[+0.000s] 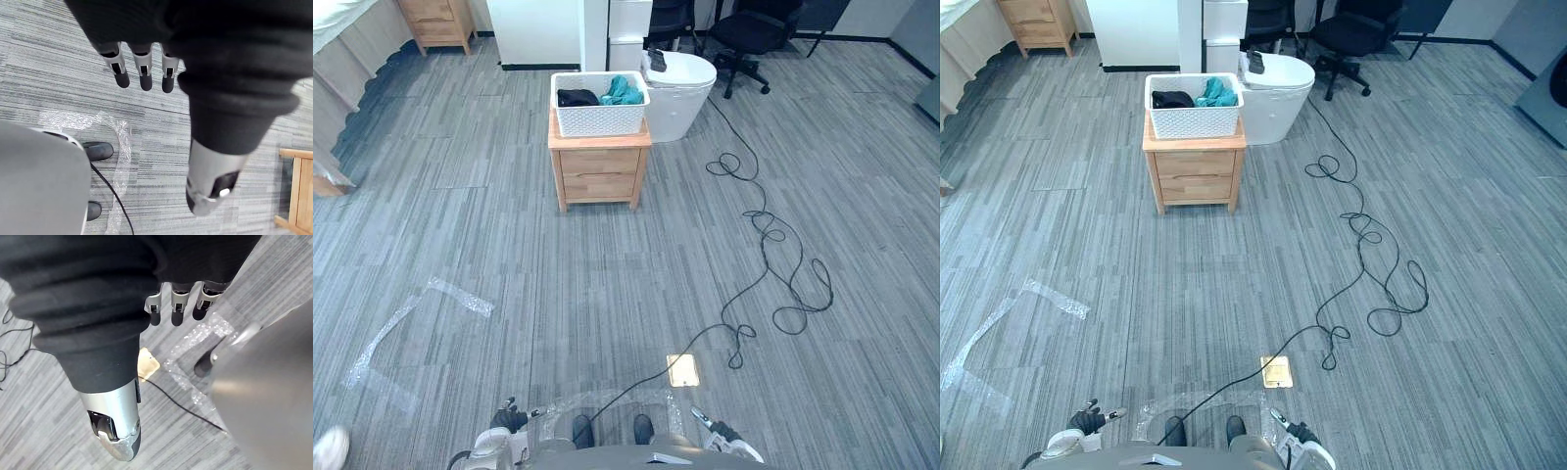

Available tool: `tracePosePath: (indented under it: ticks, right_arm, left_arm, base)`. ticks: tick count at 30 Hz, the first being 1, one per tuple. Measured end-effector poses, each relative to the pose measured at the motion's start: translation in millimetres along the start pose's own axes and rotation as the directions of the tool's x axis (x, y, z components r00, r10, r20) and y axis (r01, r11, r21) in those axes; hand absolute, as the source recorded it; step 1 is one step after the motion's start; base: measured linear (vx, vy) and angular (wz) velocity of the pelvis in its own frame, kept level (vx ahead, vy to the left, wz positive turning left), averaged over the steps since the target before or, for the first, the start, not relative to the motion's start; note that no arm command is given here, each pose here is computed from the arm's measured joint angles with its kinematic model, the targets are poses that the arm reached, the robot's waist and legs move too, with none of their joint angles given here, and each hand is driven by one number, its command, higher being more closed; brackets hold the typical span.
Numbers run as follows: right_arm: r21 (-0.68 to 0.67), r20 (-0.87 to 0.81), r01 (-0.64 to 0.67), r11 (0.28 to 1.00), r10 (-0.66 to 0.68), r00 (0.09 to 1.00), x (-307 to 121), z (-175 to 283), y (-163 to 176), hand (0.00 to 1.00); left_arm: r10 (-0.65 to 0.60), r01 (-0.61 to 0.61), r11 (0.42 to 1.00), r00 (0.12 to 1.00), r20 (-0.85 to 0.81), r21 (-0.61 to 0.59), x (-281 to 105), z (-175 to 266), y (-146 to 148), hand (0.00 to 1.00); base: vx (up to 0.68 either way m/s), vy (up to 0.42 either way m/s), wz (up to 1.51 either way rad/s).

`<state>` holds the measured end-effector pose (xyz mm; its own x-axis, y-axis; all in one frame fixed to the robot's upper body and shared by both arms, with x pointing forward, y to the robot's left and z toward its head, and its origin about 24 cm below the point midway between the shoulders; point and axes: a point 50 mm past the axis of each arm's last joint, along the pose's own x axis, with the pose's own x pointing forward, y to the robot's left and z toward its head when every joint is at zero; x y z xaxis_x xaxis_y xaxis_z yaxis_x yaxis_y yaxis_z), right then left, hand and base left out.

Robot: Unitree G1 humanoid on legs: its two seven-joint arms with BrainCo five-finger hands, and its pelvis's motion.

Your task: Pick up the laundry basket with both hands and put the clothes into the washing machine.

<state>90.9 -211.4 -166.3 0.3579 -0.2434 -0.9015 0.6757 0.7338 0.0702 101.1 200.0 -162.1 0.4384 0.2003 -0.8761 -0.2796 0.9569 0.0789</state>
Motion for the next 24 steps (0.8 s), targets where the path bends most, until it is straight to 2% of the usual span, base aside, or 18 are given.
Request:
tracePosePath:
  ticks: [2, 3, 4, 10, 16, 18, 20, 21, 24]
  right_arm:
    - [0.052, -0.009, 0.025, 0.998, -0.024, 1.000, -1.5, -5.6, -6.8, 0.00]
    - [0.085, 0.004, 0.041, 0.996, -0.042, 0.999, -2.2, -4.2, -12.6, 0.00]
    - [0.095, 0.013, 0.035, 0.995, -0.037, 0.999, -1.9, -2.4, -10.7, 0.00]
    - [0.172, -0.013, 0.043, 0.984, -0.041, 0.999, -3.5, -13.0, -7.6, 0.00]
    - [0.253, -0.083, 0.140, 0.957, -0.123, 0.989, -13.2, -41.0, -34.8, 0.00]
    - [0.260, -0.013, 0.106, 0.960, -0.106, 0.994, -9.2, -23.3, -27.6, 0.00]
    - [0.236, 0.070, 0.052, 0.970, -0.071, 0.995, -4.2, 2.4, -15.4, 0.00]
    - [0.210, 0.094, 0.032, 0.977, -0.053, 0.994, -3.0, 10.0, -10.7, 0.00]
    - [0.058, 0.175, -0.088, 0.994, 0.077, 0.982, 1.5, 44.0, 32.8, 0.00]
  left_arm:
    - [0.014, -0.014, 0.998, 1.000, -0.005, -0.054, -0.3, -1.3, 2.9, 0.00]
    - [0.032, -0.033, 0.989, 0.999, -0.003, -0.141, 0.0, -0.1, 5.3, 0.00]
    - [0.042, -0.044, 0.985, 0.999, -0.013, -0.168, -0.7, -3.2, 6.7, 0.00]
    - [0.088, -0.087, 0.979, 0.996, -0.001, -0.182, 0.3, 2.9, 24.8, 0.00]
    - [0.119, -0.121, 0.940, 0.993, -0.025, -0.318, -2.6, -7.2, 23.6, 0.00]
    - [0.147, -0.144, 0.885, 0.989, -0.027, -0.443, -2.5, -4.9, 22.8, 0.00]
    - [0.125, -0.121, 0.859, 0.992, -0.026, -0.497, -2.8, -5.6, 10.6, 0.00]
    - [0.116, -0.114, 0.859, 0.993, -0.028, -0.499, -3.0, -6.6, 7.5, 0.00]
    - [0.106, -0.084, 0.893, 0.994, 0.025, -0.441, -2.0, 5.8, 1.4, 0.00]
  base:
    - [0.08, 0.002, 0.60]
    - [0.11, 0.003, 0.38]
    - [0.11, 0.042, 0.15]
    - [0.20, 0.061, 0.08]
    - [0.52, -0.007, 0.34]
    - [0.66, -0.097, 0.30]
    - [0.60, -0.094, -0.07]
    - [0.62, -0.052, -0.39]
    - [0.54, 0.051, -0.32]
